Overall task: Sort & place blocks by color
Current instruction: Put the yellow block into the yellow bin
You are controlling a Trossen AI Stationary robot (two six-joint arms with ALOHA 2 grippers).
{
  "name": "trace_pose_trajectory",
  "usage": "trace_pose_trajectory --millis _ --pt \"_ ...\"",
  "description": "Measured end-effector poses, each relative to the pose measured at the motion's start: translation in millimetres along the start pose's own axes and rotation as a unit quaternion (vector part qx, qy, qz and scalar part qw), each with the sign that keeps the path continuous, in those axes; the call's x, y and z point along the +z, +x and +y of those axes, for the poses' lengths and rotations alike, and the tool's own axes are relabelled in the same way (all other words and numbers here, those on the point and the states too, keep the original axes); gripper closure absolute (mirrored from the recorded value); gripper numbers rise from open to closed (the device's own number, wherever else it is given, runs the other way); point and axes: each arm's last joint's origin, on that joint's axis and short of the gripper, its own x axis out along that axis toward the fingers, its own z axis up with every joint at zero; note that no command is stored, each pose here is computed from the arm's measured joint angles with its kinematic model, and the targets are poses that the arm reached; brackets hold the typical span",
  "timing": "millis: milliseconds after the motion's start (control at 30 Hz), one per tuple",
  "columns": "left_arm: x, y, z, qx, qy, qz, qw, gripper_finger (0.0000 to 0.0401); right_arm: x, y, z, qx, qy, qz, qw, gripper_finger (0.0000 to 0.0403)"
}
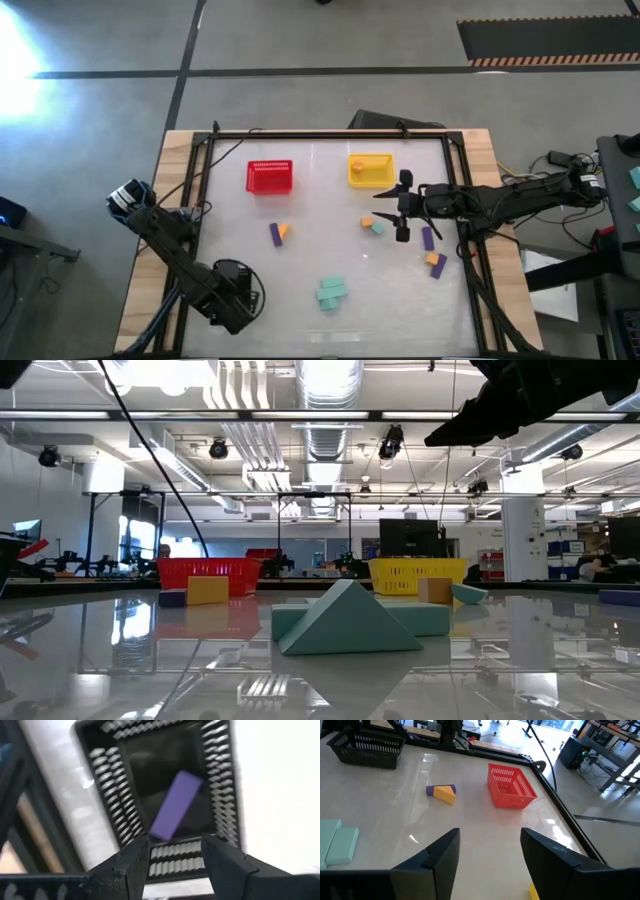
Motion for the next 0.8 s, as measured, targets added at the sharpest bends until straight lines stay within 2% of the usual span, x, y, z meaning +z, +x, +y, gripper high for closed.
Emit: trace_pose_trajectory --millis 233,433,800 --pt "22.0 -9.0 -17.2 -0.036 0.071 -0.034 0.996 0.0237 0.6 0.0 -0.1 -0.001 0.001 -0.003 1.000 0.0202" --pt "53.4 -8.8 -30.9 -0.037 0.152 -0.077 0.985 0.0237 0.7 -0.1 -0.1 -0.001 0.002 -0.004 1.000 0.0202" --pt "119.5 -12.0 -50.8 -0.029 0.220 -0.149 0.964 0.0237 0.8 0.0 -0.2 -0.001 0.006 -0.004 1.000 0.0202"
